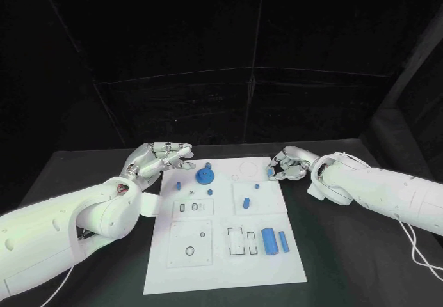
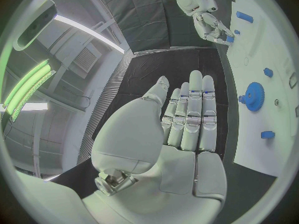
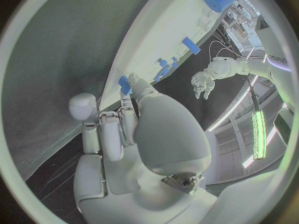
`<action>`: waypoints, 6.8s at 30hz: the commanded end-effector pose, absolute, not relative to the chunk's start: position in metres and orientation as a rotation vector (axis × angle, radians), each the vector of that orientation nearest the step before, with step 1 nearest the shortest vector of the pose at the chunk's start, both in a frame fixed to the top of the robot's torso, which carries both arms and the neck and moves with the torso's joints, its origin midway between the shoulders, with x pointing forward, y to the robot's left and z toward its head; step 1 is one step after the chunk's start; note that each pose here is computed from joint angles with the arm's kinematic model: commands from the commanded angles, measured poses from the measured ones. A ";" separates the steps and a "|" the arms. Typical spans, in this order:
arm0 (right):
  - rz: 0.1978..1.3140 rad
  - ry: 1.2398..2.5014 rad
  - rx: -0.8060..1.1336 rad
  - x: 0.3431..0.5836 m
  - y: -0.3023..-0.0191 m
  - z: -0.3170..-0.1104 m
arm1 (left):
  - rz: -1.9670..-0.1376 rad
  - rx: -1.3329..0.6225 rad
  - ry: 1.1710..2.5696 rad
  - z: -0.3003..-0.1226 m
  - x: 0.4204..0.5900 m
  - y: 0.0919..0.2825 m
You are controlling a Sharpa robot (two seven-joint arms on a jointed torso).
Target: Assemble the parts on the task board
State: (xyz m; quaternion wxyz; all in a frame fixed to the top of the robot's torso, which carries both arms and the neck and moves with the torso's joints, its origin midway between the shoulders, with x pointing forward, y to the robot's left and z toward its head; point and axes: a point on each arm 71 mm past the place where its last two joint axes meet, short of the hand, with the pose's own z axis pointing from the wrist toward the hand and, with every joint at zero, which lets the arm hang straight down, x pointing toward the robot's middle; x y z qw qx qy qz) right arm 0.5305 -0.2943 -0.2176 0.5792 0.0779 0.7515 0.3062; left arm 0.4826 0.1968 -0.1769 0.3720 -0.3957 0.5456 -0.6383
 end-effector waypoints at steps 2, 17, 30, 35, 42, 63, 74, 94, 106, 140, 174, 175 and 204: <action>0.696 1.725 0.187 0.532 -0.296 -0.215 | -1.651 -1.003 1.402 -0.176 0.482 0.196; 0.676 1.632 0.223 0.521 -0.288 -0.203 | -1.644 -1.006 1.405 -0.176 0.482 0.198; 0.747 1.649 0.276 0.487 -0.208 -0.181 | -1.624 -1.017 1.412 -0.176 0.484 0.202; 0.778 1.691 0.233 0.481 -0.165 -0.180 | -1.618 -1.033 1.401 -0.176 0.486 0.204; 0.802 1.744 0.147 0.481 -0.116 -0.184 | -1.609 -1.044 1.386 -0.176 0.489 0.208; 0.741 1.810 -0.064 0.474 -0.056 -0.216 | -1.596 -1.062 1.353 -0.173 0.493 0.214; 0.716 1.837 -0.096 0.470 -0.054 -0.226 | -1.597 -1.064 1.353 -0.173 0.493 0.213; 0.685 1.884 -0.142 0.466 -0.056 -0.231 | -1.597 -1.065 1.355 -0.174 0.494 0.214; 0.650 1.868 -0.151 0.465 -0.058 -0.231 | -1.596 -1.066 1.356 -0.174 0.495 0.214; 0.725 1.713 -0.086 0.463 -0.056 -0.219 | -1.588 -1.067 1.351 -0.175 0.497 0.217; 0.968 1.578 0.267 0.496 -0.230 -0.123 | -0.517 -0.289 2.332 -0.197 0.511 0.198; 0.959 1.579 0.273 0.497 -0.232 -0.123 | -0.490 -0.273 2.341 -0.197 0.512 0.195; 0.883 1.629 0.314 0.511 -0.239 -0.128 | -0.271 -0.111 2.442 -0.205 0.521 0.139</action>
